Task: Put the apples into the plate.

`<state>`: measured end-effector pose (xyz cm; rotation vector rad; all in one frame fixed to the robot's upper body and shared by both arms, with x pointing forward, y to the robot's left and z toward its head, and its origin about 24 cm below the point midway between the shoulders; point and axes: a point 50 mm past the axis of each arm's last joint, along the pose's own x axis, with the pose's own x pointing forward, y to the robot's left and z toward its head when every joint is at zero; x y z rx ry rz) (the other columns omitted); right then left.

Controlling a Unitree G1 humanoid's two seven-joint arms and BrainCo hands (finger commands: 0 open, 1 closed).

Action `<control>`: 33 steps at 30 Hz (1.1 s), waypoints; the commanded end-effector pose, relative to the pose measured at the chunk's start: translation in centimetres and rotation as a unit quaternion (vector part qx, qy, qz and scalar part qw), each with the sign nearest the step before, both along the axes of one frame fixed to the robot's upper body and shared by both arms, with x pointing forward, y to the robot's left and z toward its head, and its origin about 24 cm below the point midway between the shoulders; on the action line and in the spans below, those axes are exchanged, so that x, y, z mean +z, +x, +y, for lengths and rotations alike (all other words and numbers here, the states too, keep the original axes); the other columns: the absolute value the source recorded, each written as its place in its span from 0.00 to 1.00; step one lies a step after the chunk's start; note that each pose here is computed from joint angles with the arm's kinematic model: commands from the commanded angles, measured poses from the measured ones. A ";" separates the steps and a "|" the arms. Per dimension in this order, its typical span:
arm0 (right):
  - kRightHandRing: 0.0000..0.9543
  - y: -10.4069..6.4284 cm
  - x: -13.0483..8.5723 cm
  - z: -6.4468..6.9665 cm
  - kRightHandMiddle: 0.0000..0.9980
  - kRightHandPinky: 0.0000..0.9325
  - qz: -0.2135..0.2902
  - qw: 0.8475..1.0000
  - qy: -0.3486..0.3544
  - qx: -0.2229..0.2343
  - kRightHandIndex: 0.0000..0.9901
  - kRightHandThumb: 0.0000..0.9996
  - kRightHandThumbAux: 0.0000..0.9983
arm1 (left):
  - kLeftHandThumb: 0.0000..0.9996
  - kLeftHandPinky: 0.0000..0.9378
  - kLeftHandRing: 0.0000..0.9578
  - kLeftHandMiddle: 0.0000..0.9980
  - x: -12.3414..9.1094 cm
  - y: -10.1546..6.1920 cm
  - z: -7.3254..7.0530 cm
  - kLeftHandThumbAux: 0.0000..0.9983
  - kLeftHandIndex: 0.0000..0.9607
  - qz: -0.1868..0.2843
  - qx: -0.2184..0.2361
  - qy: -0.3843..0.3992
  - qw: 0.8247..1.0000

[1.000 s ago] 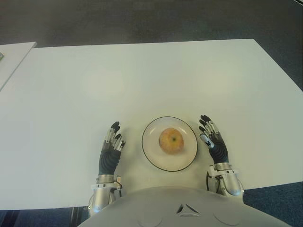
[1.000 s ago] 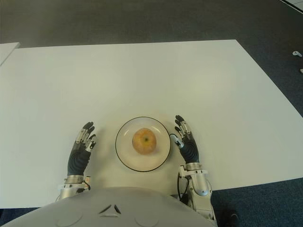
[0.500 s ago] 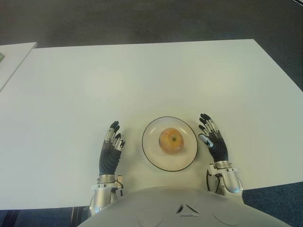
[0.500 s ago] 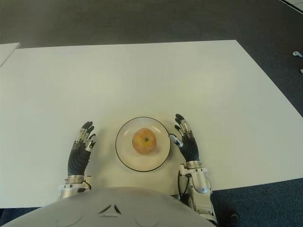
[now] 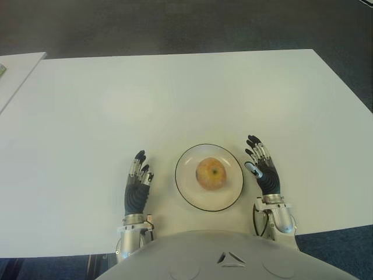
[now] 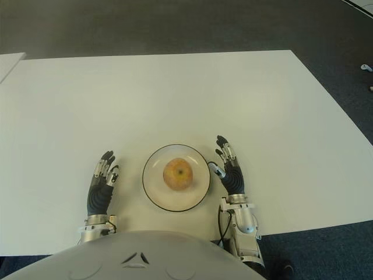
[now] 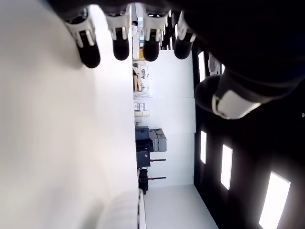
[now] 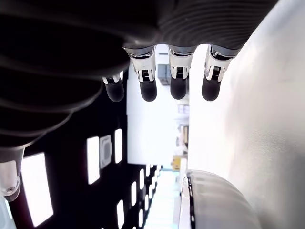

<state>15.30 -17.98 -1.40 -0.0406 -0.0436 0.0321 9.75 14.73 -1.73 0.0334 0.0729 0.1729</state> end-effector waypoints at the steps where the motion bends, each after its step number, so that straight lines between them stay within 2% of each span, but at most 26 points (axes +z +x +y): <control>1: 0.00 -1.3 -2.4 -0.1 0.00 0.00 0.067 0.997 0.025 -0.009 0.00 0.08 0.47 | 0.07 0.00 0.00 0.00 -1.0 -0.8 0.0 0.46 0.04 0.021 0.003 0.009 1.000; 18: 0.00 -1.8 -2.5 -0.3 0.00 0.00 0.068 0.997 0.026 -0.016 0.02 0.07 0.46 | 0.06 0.00 0.00 0.00 -2.3 -2.1 -0.1 0.48 0.03 0.037 0.006 -0.019 0.999; 33: 0.00 -2.4 -2.1 -0.4 0.00 0.00 0.071 0.997 0.038 -0.020 0.01 0.07 0.49 | 0.07 0.00 0.00 0.01 -1.5 -2.5 -0.8 0.51 0.04 0.037 -0.002 -0.036 0.999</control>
